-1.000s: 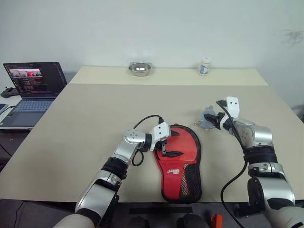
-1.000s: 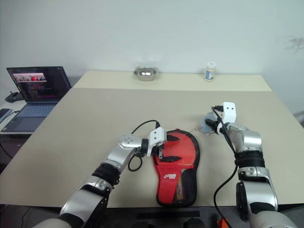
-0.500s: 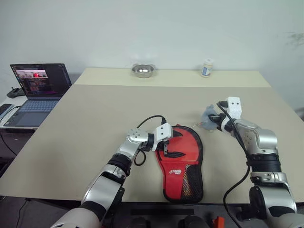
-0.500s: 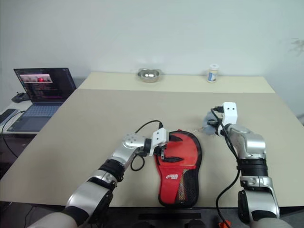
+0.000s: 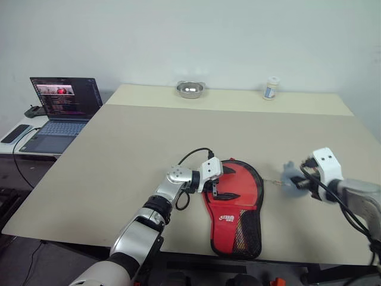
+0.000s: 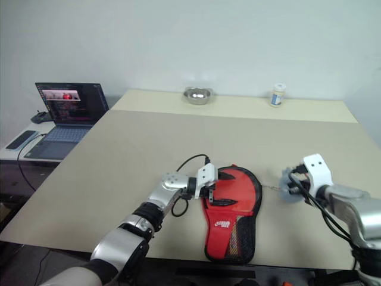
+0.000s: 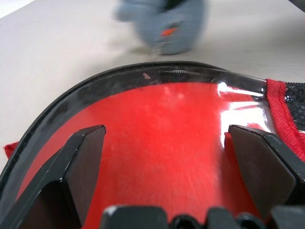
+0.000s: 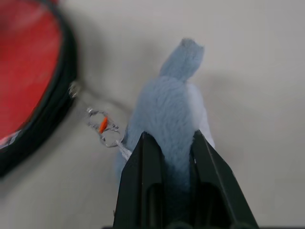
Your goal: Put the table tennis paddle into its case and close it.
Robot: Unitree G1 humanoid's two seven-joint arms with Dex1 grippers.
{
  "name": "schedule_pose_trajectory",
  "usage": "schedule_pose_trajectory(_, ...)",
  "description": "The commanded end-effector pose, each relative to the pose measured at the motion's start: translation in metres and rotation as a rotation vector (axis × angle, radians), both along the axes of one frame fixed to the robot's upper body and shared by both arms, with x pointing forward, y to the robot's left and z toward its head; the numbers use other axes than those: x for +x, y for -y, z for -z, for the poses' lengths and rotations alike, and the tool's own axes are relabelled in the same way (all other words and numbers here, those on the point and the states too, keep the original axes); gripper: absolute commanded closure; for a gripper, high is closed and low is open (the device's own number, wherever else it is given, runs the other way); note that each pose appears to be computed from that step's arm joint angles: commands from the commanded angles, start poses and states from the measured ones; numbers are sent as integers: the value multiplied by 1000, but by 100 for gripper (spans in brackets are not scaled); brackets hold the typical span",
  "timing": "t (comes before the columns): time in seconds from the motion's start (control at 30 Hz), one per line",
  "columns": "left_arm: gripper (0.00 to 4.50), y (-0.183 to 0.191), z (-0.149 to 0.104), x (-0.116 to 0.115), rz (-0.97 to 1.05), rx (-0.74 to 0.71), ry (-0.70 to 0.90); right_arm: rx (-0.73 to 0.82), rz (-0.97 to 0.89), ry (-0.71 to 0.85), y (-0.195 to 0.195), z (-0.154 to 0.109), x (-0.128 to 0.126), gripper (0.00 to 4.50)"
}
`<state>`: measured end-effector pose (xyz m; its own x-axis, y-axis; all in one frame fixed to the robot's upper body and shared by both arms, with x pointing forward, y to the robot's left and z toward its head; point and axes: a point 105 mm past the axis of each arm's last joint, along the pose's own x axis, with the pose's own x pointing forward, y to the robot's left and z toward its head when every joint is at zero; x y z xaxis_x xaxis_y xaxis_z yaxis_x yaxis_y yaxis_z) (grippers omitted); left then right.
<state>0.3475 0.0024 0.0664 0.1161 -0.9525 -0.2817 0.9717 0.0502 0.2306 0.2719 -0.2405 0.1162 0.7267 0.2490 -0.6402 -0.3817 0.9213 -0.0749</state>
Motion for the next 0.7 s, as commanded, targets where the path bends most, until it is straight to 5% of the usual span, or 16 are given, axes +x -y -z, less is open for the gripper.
schedule_pose_trajectory(0.03,0,-13,56,-19,-18,160,-161,-30,-82,-61,-6,-8,-29,433)
schedule_pose_trajectory(0.4,0,-3,56,-17,-28,167,-153,-3,-345,-278,-37,5,-95,433)
schedule_pose_trajectory(0.7,0,1,58,-15,-37,192,-141,-32,-418,-375,-38,23,-123,444)
